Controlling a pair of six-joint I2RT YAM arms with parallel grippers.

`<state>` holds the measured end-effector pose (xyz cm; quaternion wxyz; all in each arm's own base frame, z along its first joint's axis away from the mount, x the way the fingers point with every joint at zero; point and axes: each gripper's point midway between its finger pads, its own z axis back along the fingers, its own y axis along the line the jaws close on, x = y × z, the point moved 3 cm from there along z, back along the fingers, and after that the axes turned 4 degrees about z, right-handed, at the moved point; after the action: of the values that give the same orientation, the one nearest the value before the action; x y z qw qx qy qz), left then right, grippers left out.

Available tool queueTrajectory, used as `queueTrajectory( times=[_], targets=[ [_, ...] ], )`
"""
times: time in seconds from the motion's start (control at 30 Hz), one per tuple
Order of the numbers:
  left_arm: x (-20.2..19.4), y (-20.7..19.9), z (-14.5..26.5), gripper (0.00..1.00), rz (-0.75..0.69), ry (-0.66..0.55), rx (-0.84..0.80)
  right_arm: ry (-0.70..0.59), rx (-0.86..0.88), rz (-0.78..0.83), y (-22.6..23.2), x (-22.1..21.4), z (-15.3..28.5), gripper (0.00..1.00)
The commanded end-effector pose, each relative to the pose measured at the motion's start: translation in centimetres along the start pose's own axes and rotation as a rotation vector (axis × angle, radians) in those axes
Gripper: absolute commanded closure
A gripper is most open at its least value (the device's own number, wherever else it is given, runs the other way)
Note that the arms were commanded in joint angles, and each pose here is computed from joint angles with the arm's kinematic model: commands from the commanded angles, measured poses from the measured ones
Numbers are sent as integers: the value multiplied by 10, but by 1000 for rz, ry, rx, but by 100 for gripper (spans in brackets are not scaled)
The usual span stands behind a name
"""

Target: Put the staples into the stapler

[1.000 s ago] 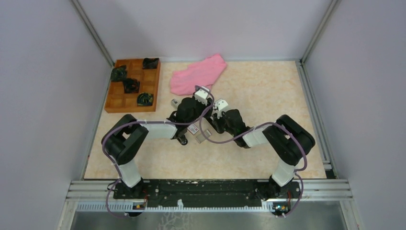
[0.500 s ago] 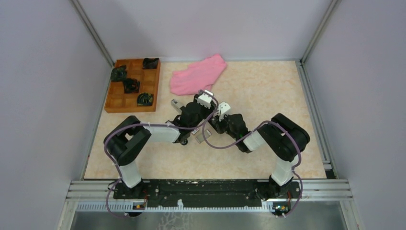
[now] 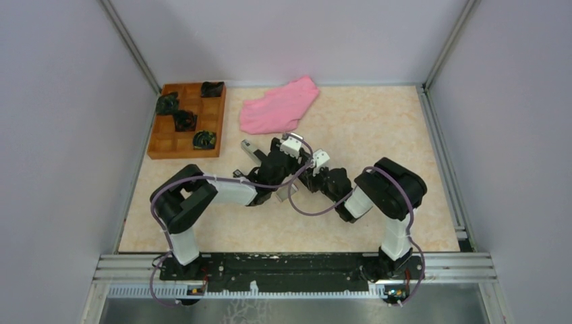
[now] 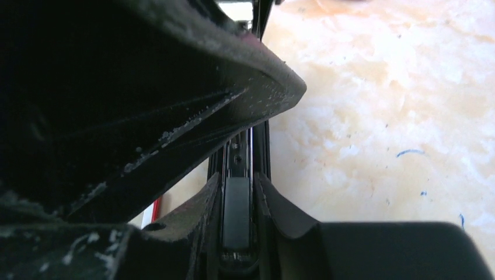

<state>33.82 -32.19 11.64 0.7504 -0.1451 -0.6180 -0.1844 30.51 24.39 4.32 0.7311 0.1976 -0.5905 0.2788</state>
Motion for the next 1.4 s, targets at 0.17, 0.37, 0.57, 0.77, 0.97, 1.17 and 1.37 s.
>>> queueTrajectory(
  times=[0.17, 0.37, 0.57, 0.77, 0.97, 1.17, 1.37],
  targets=[
    [-32, -38, 20, 7, 67, 111, -138, -73, 40, -12, 9, 5, -1, 73],
    [-29, -43, 28, 2, 138, 122, -172, -80, 34, -18, 9, 5, 4, 70],
    [-21, -49, 35, 0, 200, 126, -205, -79, 28, -34, 8, 9, 15, 58],
    [-8, -50, 48, 0, 299, 143, -212, -30, 6, -58, 6, 8, 33, 46],
    [6, -46, 67, 0, 384, 157, -219, 0, 32, -89, 11, 18, 51, 41],
    [13, -15, 83, 0, 475, 198, -137, 82, 33, -56, 8, 41, 56, 37],
    [14, 27, 105, 0, 637, 274, -75, 155, 25, -38, -1, 65, 46, 36]
  ],
)
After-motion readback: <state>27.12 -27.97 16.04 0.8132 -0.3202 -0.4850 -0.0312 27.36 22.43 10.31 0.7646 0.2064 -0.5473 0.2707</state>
